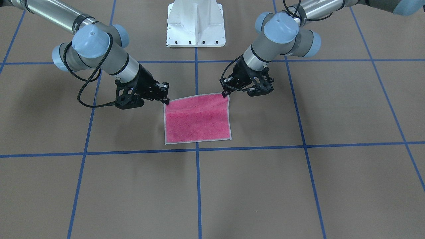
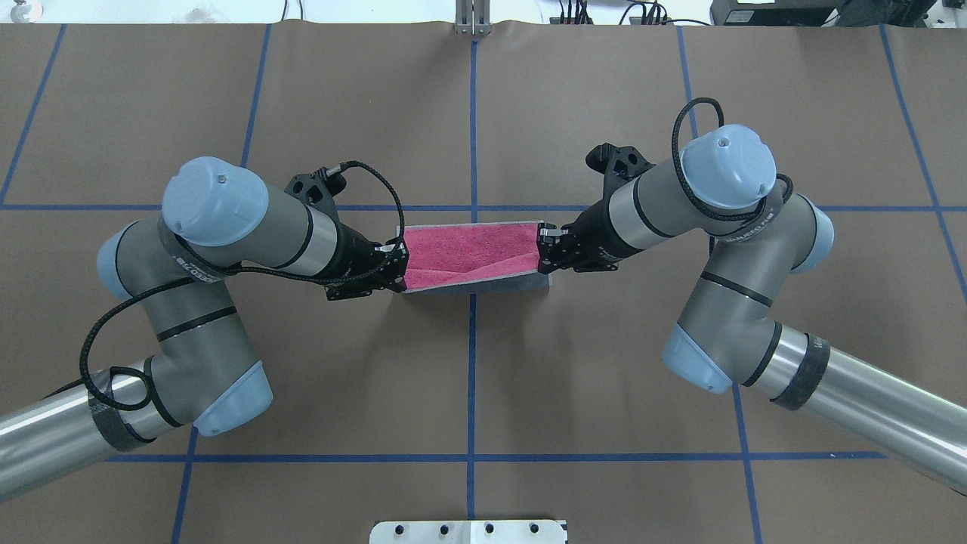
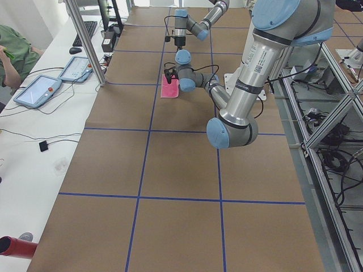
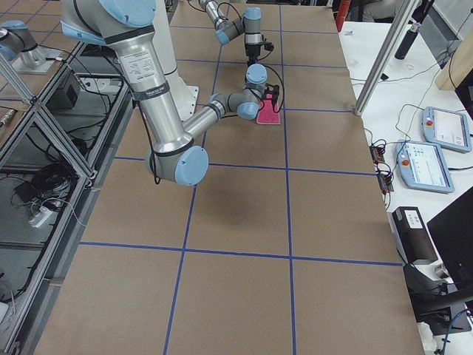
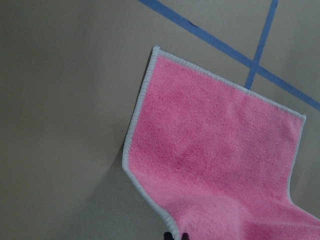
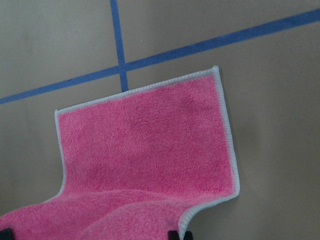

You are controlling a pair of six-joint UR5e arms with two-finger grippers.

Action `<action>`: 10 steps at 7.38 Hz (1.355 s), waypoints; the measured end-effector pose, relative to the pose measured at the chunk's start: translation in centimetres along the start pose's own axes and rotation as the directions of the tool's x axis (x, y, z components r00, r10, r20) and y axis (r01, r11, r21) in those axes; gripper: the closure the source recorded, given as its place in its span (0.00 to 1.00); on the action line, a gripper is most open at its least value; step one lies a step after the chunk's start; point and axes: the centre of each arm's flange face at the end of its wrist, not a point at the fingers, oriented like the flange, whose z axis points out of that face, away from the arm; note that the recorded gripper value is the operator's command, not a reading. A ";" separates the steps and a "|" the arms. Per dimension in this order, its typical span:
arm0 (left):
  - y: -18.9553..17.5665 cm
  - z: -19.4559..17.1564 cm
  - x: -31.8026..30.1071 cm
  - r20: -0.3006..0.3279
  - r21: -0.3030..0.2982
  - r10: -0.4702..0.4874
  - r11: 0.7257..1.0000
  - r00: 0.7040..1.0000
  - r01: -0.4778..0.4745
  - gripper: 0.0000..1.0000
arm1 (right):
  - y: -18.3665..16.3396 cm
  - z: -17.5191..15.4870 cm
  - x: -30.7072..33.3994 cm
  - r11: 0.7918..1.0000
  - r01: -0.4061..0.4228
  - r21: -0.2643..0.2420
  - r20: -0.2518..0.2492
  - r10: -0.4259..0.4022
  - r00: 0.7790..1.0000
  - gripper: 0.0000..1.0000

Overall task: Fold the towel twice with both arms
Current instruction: 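Lift both near corners and carry them over toward the far edge, then lower the held corners onto the far edge and open both grippers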

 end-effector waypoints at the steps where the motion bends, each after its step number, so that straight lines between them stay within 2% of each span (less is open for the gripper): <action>1: -0.3 0.4 -0.2 0.008 0.005 -0.006 1.000 1.000 0.006 1.00 | -0.9 -0.1 0.1 1.000 -0.007 0.011 -0.004 0.007 1.000 1.00; 7: -3.3 1.8 1.6 0.023 0.041 -0.033 0.999 0.999 0.032 1.00 | -3.0 1.1 -0.8 0.999 -0.018 0.037 -0.019 0.019 1.000 1.00; 10: -4.2 2.2 1.5 0.028 0.077 -0.048 0.996 0.998 0.046 1.00 | -3.4 1.2 -1.1 0.998 -0.016 0.066 -0.020 0.017 1.000 1.00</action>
